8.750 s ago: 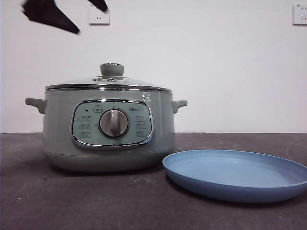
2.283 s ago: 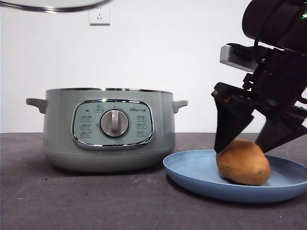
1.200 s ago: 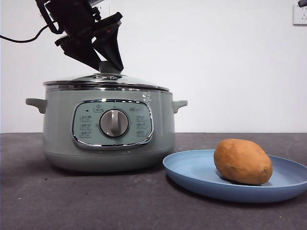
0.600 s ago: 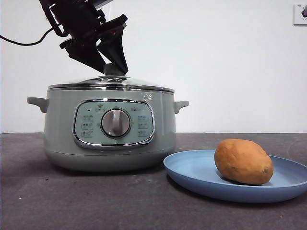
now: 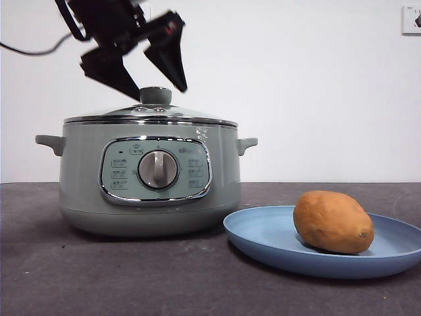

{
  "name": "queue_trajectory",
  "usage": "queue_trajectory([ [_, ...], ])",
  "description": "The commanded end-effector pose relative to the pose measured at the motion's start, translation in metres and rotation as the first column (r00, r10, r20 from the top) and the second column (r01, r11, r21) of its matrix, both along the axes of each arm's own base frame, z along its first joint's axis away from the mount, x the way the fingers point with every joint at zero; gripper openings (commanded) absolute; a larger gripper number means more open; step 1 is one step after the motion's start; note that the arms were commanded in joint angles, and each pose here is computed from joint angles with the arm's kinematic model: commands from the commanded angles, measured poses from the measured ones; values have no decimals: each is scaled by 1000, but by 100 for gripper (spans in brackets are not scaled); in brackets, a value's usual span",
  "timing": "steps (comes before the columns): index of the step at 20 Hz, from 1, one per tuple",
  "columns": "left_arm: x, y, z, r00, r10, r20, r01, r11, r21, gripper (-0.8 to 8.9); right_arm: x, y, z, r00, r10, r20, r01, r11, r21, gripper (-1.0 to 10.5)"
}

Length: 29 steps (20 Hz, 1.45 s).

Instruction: Take the potato out from the steamer,put the potato on the plate,close the lid

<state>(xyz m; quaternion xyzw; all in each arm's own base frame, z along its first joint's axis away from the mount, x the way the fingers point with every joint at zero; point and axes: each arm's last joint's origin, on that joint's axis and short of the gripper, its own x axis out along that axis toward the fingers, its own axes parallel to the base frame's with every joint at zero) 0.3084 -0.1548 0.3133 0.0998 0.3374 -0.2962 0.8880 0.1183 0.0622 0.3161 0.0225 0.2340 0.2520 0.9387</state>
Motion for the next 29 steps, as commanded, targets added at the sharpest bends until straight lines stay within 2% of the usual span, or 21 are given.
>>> queue_trajectory([
  [1, -17, 8, 22, 999, -4, 40, 5, 1000, -25, 530, -1, 1, 0, 999, 38, -16, -38, 999, 20, 504],
  [4, -46, 22, 47, 999, -5, 48, 7, 999, -36, 530, -3, 2, -2, 996, 72, -45, -71, 997, 25, 504],
  [9, -109, 52, 78, 1000, -7, 21, 7, 1000, -26, 518, -9, 3, -9, 968, 202, -152, -194, 979, 69, 500],
  [11, -128, 62, 84, 1000, -7, 8, 7, 1000, -20, 356, -11, 4, -10, 953, 245, -181, -232, 968, 91, 498],
  [12, -137, 66, 86, 1000, -8, -1, 8, 1000, -17, 215, -12, 4, -12, 943, 263, -203, -247, 964, 101, 456],
  [14, -150, 71, 87, 999, -27, -33, 26, 999, -21, -15, -15, 3, -15, 929, 278, -245, -259, 960, 105, 196],
  [15, -153, 73, 87, 998, -32, -50, 31, 999, -18, -8, -16, 3, -16, 925, 276, -261, -258, 961, 101, 43],
  [16, -156, 74, 86, 997, -42, -68, 40, 999, -20, -9, -16, 2, -17, 923, 274, -270, -257, 961, 98, -13],
  [29, -158, 74, 84, 995, -42, -93, 41, 999, -10, -3, -17, 2, -17, 921, 270, -280, -254, 963, 94, 1],
])
